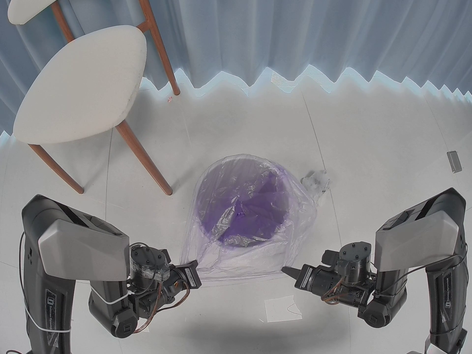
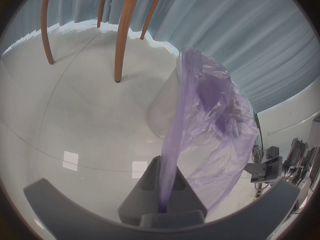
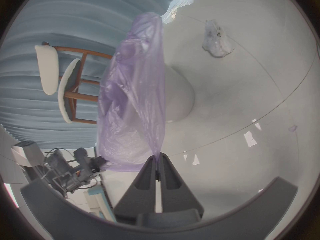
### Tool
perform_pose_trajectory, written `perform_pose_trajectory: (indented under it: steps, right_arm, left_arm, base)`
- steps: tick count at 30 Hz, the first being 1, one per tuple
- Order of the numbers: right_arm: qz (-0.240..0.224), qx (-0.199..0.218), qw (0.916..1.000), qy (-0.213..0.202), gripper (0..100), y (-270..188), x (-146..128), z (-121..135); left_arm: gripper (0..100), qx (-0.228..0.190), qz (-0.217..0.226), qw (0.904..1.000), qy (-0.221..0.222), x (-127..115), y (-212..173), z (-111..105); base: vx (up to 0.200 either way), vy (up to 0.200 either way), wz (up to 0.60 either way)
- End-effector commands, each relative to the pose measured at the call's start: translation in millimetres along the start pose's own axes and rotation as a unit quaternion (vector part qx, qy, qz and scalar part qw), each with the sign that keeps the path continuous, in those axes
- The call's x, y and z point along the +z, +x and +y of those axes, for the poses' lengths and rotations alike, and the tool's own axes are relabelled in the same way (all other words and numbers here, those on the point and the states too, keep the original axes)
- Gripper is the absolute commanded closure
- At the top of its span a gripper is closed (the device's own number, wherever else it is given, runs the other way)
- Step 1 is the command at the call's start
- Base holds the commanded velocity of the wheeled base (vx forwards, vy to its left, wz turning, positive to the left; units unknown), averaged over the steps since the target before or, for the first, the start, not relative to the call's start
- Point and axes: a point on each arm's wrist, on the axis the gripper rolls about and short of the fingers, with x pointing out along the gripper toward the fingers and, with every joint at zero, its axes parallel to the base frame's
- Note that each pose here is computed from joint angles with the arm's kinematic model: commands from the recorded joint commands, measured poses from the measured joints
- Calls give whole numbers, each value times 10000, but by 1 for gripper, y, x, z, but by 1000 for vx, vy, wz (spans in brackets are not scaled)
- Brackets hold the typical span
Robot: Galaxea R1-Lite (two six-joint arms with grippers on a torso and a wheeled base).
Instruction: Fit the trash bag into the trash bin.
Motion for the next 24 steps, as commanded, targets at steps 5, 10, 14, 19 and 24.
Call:
perform_pose_trajectory:
  steps: [5, 10, 14, 19, 24]
  right_arm:
    - [-380, -250, 9990, 40, 100, 14, 12, -22]
    - [-674, -300, 9973, 65, 100, 19, 24, -26]
    - [-866, -403, 9954, 56, 100, 26, 25, -28]
    - [-905, -366, 9952, 51, 100, 26, 27, -26]
    - [-791, -371, 9962, 33, 0, 24, 24, -28]
  left_arm:
    - [100, 95, -198, 9998, -36, -1, 19, 1]
    - [100, 109, -305, 9994, -73, -1, 28, 0]
    - [100, 106, -321, 9994, -96, 0, 29, 1]
    - [100, 102, -354, 9993, -113, 2, 29, 1]
    - [0, 136, -277, 9995, -68, -2, 25, 1]
  base:
    - [0, 0, 0]
    - [0, 0, 0]
    - [0, 0, 0]
    - [0, 0, 0]
    - [0, 0, 0]
